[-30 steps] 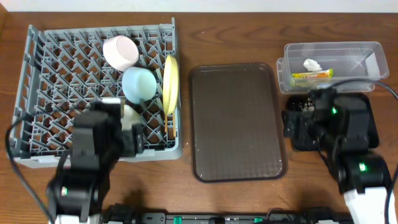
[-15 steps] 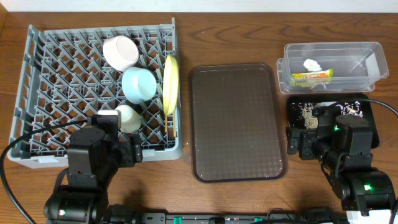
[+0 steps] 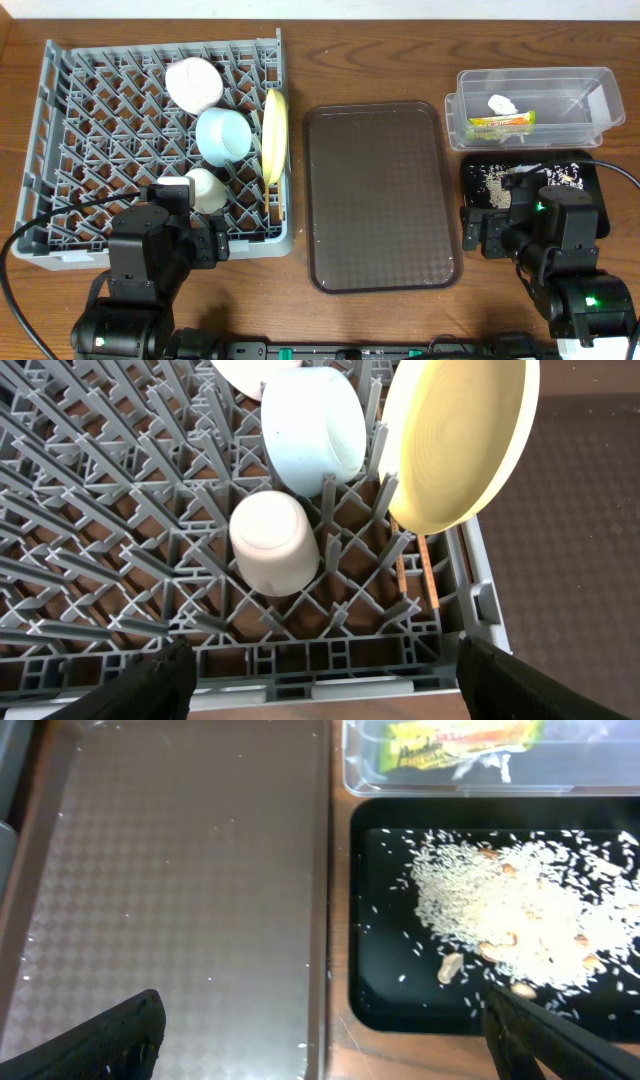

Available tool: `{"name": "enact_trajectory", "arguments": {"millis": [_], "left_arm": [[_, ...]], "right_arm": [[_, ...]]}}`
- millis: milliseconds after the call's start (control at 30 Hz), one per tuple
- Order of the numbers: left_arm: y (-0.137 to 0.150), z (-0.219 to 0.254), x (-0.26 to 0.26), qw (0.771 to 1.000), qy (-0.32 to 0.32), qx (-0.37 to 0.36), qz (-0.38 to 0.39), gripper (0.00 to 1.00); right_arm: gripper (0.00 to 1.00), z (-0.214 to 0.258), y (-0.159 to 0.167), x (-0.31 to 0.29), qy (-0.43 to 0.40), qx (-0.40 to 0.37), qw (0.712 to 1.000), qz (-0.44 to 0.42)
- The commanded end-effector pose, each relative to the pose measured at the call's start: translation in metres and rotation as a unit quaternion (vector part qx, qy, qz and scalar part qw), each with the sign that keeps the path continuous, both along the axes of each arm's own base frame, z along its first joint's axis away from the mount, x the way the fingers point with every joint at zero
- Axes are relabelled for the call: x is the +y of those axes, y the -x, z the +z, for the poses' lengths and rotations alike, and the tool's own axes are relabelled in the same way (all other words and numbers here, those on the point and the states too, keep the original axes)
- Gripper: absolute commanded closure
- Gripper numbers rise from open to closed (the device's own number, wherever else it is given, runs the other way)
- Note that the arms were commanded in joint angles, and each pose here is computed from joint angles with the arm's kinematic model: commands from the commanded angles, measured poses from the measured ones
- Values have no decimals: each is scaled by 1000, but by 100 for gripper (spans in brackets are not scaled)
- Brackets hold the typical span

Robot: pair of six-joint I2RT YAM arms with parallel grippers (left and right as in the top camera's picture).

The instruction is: Sort waste into correct bins and load items into the dishwasher rack

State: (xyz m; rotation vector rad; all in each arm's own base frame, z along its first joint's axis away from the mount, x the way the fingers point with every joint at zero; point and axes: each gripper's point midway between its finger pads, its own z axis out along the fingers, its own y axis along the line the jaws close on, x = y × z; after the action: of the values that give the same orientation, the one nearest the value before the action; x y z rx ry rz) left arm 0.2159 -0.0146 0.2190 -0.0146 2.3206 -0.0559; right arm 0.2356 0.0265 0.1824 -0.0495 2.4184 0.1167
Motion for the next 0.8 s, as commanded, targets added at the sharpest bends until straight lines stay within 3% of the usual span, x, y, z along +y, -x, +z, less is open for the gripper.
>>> {"name": "enact_trajectory", "arguments": {"millis": [0,333,767], "left_arm": [[0,-2,1,1000,-9,1,-2,15],[0,-2,1,1000,-9,1,-2,15],[0,-2,1,1000,-9,1,-2,15]], "right_arm": [[1,1,2,-5,21,-10,1000,-2],[1,35,7,-6,35,-184,982,17],[1,38,1,-15,27,-390,920,-13]]}}
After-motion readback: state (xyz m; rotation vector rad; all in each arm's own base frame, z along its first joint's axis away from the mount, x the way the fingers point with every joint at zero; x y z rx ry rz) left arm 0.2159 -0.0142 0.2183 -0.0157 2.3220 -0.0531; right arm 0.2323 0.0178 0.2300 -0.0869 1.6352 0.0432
